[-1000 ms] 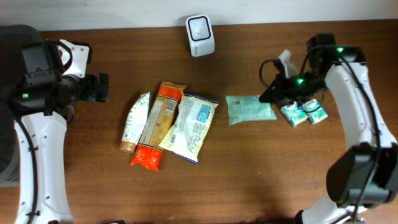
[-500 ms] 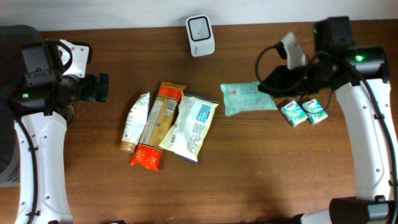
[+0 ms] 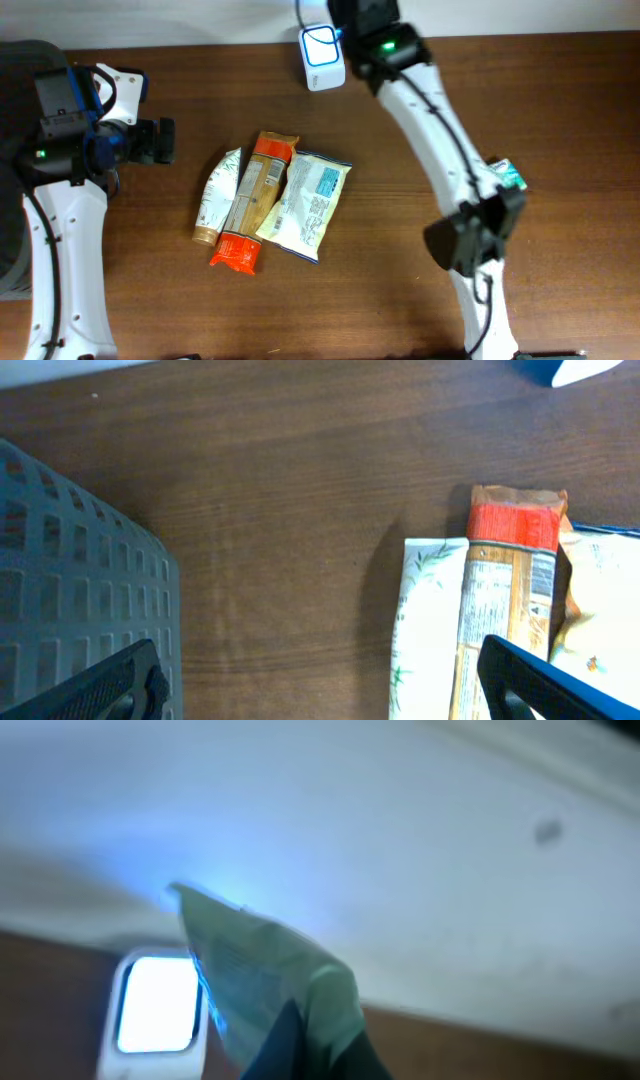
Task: Scan the item barcode
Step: 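Lift the wet-wipes pack and hold it under the scanner window, then place the wet-wipes pack on the tissue packs at right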
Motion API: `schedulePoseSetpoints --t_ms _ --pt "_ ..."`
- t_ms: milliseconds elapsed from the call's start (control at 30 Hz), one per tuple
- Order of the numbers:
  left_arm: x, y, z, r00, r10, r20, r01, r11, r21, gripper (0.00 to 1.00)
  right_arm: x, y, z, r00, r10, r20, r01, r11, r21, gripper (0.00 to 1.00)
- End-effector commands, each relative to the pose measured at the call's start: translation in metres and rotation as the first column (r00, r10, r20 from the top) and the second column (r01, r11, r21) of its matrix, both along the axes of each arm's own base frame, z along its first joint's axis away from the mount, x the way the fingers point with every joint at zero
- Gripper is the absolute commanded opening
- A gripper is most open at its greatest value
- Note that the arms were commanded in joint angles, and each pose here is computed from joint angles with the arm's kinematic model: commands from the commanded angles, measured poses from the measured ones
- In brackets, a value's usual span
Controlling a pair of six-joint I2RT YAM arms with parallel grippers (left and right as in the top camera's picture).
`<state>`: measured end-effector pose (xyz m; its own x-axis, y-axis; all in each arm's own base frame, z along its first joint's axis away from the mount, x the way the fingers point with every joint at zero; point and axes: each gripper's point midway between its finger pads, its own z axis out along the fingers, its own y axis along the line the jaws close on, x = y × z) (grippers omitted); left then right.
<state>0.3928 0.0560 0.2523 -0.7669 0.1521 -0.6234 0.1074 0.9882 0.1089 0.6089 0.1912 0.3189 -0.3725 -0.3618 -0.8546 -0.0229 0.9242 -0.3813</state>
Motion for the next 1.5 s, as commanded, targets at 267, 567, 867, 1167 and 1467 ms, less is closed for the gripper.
schedulePoseSetpoints --t_ms 267,567,867,1167,1467 --pt "-0.001 0.000 0.009 1.000 -0.010 0.024 0.010 1.000 0.007 0.99 0.053 0.023 -0.095 0.999 0.047 -0.014 -0.048 0.902 -0.430 0.04" --pt "-0.001 0.000 0.009 1.000 -0.010 0.024 0.010 1.000 0.007 0.99 0.052 0.036 -0.105 0.993 0.105 -0.054 -0.118 0.877 -0.467 0.04" --pt "-0.001 0.000 0.009 1.000 -0.010 0.024 0.010 1.000 0.007 0.99 0.044 0.051 -0.114 0.986 0.141 -0.093 -0.169 0.865 -0.472 0.04" --pt "-0.001 0.000 0.009 1.000 -0.010 0.024 0.010 1.000 0.007 0.99 0.026 0.044 -0.052 0.987 0.156 -0.044 -0.161 0.905 -0.395 0.04" --pt "-0.001 0.000 0.009 1.000 -0.010 0.024 0.010 1.000 0.007 0.99 -0.150 -0.019 0.083 0.923 0.313 -0.224 -0.230 0.915 0.330 0.04"
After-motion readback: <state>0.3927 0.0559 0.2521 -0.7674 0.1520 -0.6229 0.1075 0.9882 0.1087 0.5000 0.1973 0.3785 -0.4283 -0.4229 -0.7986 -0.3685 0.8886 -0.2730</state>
